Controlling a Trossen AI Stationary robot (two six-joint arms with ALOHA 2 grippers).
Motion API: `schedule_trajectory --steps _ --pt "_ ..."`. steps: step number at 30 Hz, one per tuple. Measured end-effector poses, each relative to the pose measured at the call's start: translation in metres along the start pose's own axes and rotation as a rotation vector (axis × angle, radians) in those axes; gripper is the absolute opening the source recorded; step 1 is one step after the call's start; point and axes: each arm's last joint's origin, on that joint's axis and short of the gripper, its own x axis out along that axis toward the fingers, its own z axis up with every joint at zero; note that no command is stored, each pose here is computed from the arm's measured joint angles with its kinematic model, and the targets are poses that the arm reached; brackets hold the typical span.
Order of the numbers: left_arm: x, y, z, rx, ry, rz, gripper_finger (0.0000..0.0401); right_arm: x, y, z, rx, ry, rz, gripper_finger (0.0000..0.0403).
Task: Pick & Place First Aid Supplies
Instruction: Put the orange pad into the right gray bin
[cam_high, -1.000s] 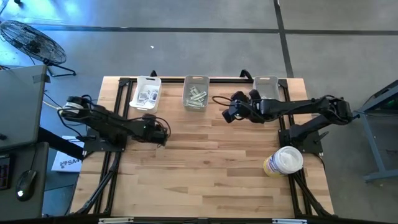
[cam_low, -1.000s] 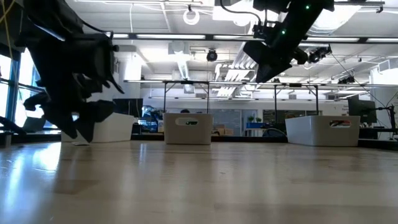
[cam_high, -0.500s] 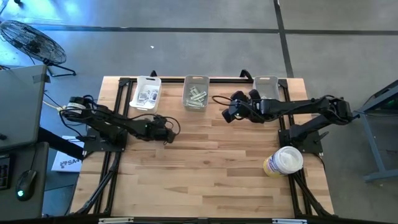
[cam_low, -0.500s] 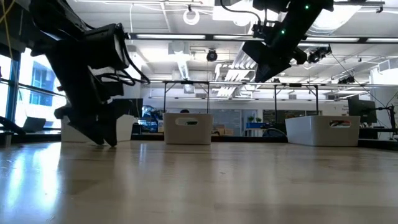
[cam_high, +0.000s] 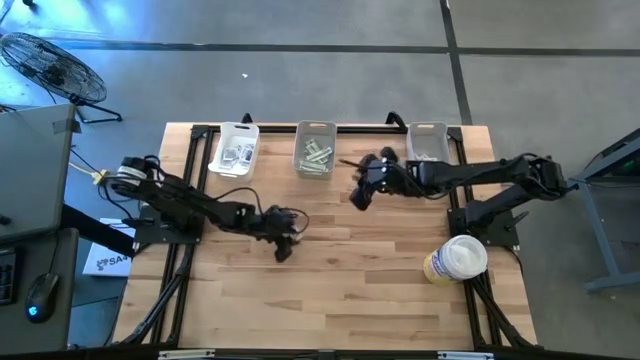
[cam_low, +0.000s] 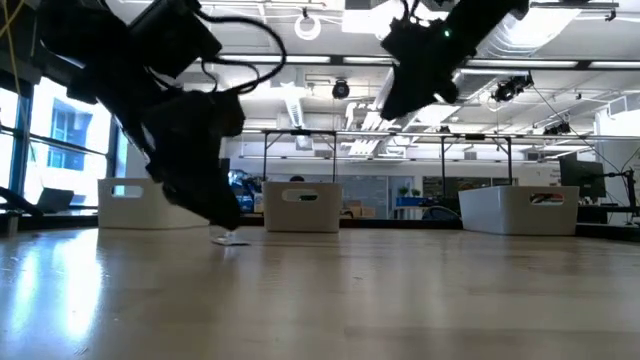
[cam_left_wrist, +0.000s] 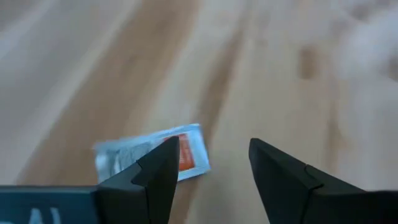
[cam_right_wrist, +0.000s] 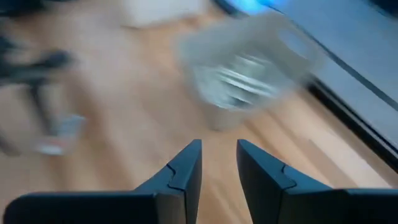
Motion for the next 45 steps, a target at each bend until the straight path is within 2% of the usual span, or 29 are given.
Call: schedule_trajectory --steps 3,6,8,11,13,17,21,27,31,37,45 --pt "0.002 -0.008 0.001 0.129 -0.029 -0.094 0.0192 -0.001 0.02 0.004 -0.116 -0.055 0.205 0.0094" --pt "0.002 -0.011 0.003 0.174 -0.034 -0.136 0.0192 0.003 0.046 0.0 -0.238 -0.083 0.415 0.0094" --pt "0.0 -0.01 0.001 0.176 -0.012 -0.135 0.0192 0.01 0.063 -0.007 -0.278 -0.093 0.492 0.0094" --pt "-0.004 -0.007 0.0 0.172 0.017 -0.083 0.0192 0.025 0.087 -0.021 -0.299 -0.092 0.545 0.0094" --pt "-0.009 -0.004 -0.004 0.157 0.045 -0.012 0.0192 0.04 0.1 -0.032 -0.249 -0.074 0.544 0.0094" --pt "-0.019 0.0 -0.01 0.137 0.07 0.144 0.0192 0.07 0.126 -0.056 -0.053 -0.012 0.501 0.0094" --pt "-0.022 0.004 -0.012 0.11 0.063 0.231 0.0192 0.094 0.153 -0.067 0.014 0.043 0.441 0.0094" --pt "-0.01 0.007 -0.019 0.124 0.092 0.271 0.0192 0.121 0.176 -0.068 0.039 0.117 0.297 0.0094" --pt "-0.004 0.009 -0.023 0.145 0.103 0.302 0.0192 0.131 0.181 -0.066 0.045 0.092 0.214 0.0094" --pt "-0.002 0.008 -0.022 0.175 0.079 0.3 0.0192 0.142 0.186 -0.072 -0.016 0.068 0.2 0.0094" --pt "-0.001 0.006 -0.019 0.192 0.052 0.277 0.0192 0.15 0.186 -0.083 -0.032 0.073 0.18 0.0082"
